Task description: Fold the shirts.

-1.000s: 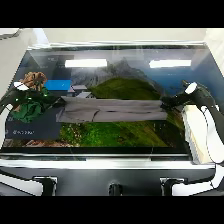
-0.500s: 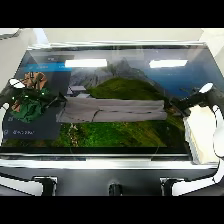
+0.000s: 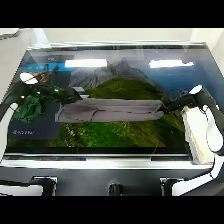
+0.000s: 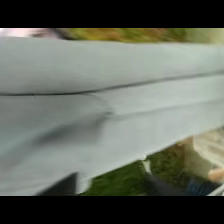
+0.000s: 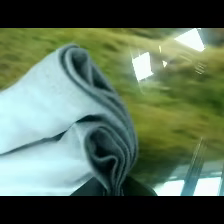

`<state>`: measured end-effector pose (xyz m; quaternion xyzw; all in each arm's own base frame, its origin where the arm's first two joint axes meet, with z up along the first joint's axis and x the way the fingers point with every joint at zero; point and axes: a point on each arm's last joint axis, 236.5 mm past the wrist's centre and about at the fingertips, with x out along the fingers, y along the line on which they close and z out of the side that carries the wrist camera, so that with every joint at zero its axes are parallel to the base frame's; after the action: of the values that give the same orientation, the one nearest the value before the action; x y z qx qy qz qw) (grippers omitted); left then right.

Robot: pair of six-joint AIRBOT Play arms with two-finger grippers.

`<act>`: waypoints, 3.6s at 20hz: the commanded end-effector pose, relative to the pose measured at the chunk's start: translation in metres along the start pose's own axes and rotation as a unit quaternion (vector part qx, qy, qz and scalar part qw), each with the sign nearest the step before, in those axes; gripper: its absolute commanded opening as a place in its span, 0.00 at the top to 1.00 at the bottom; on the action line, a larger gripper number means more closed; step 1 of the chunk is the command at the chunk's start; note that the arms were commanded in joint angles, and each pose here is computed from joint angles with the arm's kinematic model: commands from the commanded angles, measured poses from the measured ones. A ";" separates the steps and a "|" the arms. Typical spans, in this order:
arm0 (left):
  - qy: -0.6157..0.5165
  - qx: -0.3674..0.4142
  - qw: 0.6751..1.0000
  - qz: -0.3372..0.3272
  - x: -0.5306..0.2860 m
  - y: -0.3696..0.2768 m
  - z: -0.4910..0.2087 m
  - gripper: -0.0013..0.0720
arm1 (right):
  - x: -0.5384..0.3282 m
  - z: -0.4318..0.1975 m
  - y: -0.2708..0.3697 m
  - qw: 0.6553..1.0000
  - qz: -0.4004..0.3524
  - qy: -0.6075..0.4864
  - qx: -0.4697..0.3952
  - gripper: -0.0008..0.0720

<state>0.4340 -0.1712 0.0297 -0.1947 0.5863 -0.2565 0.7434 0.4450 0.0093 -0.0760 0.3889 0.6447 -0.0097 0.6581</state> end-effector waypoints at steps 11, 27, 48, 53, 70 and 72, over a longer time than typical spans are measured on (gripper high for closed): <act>0.051 -0.124 0.972 -0.192 0.212 -0.180 -0.064 0.93 | -0.215 -0.143 0.114 0.960 0.077 -0.129 -0.238 0.92; -0.261 0.034 0.961 -0.091 -0.059 -0.088 0.101 0.94 | -0.128 -0.159 0.257 0.921 0.224 -0.118 -0.296 0.92; -0.380 0.107 0.919 0.026 -0.262 -0.075 0.041 0.93 | -0.019 -0.119 0.029 0.985 -0.086 0.069 -0.133 0.09; -0.364 0.119 0.924 0.013 -0.247 -0.089 0.036 0.93 | 0.062 -0.140 0.043 0.997 0.005 0.064 -0.053 0.08; -0.359 0.135 0.923 0.017 -0.244 -0.097 0.031 0.93 | -0.209 -0.016 0.096 0.960 0.103 -0.221 -0.139 0.92; -0.358 0.137 0.923 0.023 -0.244 -0.094 0.031 0.93 | -0.253 -0.009 0.060 0.956 0.074 -0.262 -0.108 0.92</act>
<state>0.4050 -0.1004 0.2836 -0.1640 0.2419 -0.2354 0.9269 0.4539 -0.0042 0.1368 0.3526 0.4405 0.0726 0.8224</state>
